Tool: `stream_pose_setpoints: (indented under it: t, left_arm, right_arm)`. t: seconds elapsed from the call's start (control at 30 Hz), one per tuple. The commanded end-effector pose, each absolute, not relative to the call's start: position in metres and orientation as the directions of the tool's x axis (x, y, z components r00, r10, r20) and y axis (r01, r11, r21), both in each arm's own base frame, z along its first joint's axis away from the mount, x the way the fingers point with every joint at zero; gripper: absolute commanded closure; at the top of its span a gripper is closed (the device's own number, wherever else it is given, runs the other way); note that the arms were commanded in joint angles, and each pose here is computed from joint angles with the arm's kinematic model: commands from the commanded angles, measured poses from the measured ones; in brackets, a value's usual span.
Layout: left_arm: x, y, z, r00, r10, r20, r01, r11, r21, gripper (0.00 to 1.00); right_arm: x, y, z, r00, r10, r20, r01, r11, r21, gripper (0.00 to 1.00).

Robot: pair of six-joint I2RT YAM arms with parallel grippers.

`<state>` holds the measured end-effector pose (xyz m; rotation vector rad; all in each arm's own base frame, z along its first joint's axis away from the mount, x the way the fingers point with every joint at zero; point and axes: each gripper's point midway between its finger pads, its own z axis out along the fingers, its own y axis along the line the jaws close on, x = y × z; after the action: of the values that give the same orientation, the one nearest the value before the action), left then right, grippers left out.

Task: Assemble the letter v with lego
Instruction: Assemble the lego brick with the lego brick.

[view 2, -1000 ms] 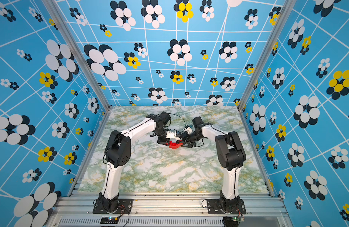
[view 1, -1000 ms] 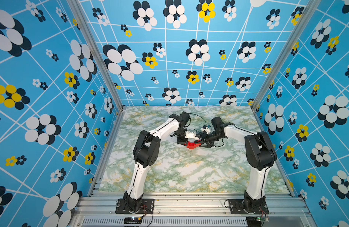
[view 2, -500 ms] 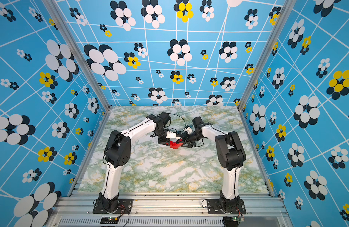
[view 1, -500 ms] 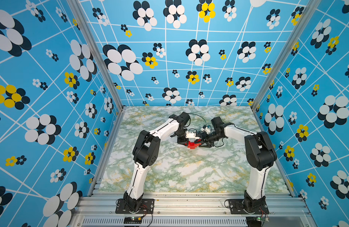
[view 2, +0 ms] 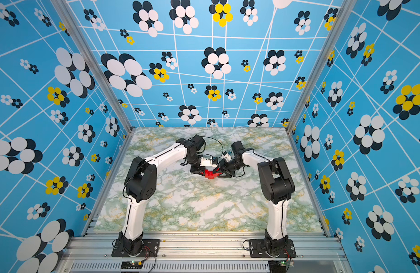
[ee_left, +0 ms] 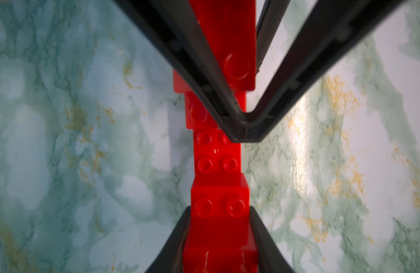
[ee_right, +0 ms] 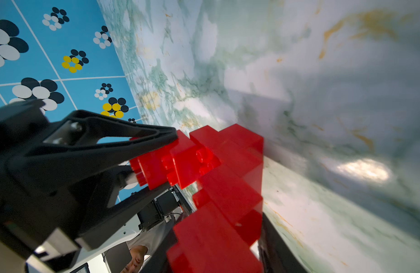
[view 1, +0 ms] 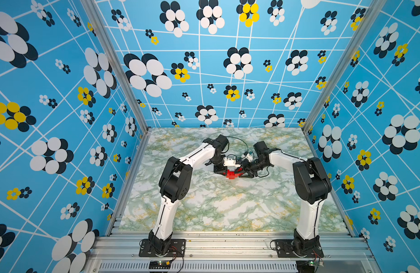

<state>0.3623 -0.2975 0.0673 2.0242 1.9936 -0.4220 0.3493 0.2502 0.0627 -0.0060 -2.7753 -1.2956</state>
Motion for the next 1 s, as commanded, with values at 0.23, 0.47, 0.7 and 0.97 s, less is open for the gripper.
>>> stream_pose_setpoints:
  t: [0.23,0.47,0.7,0.97]
  left_arm:
    - [0.356,-0.295,0.079,-0.006,0.908,-0.419,1.0,-0.001,-0.017,0.86]
    - [0.358,-0.292,0.077,-0.015,0.911,-0.412,1.0,0.007,-0.021,0.86]
    - [0.354,-0.289,0.07,-0.024,0.921,-0.389,0.999,0.005,-0.052,0.86]
    - [0.355,-0.287,0.068,-0.024,0.929,-0.37,0.999,0.006,-0.05,0.87]
  right_arm:
    - [0.35,0.249,0.054,-0.996,-0.028,0.089,0.05,0.647,0.761,0.53]
    - [0.349,0.248,0.055,-0.996,-0.029,0.089,0.049,0.649,0.759,0.54]
    - [0.35,0.248,0.054,-0.996,-0.028,0.088,0.049,0.65,0.758,0.54]
    - [0.35,0.247,0.055,-0.996,-0.028,0.088,0.049,0.65,0.758,0.54]
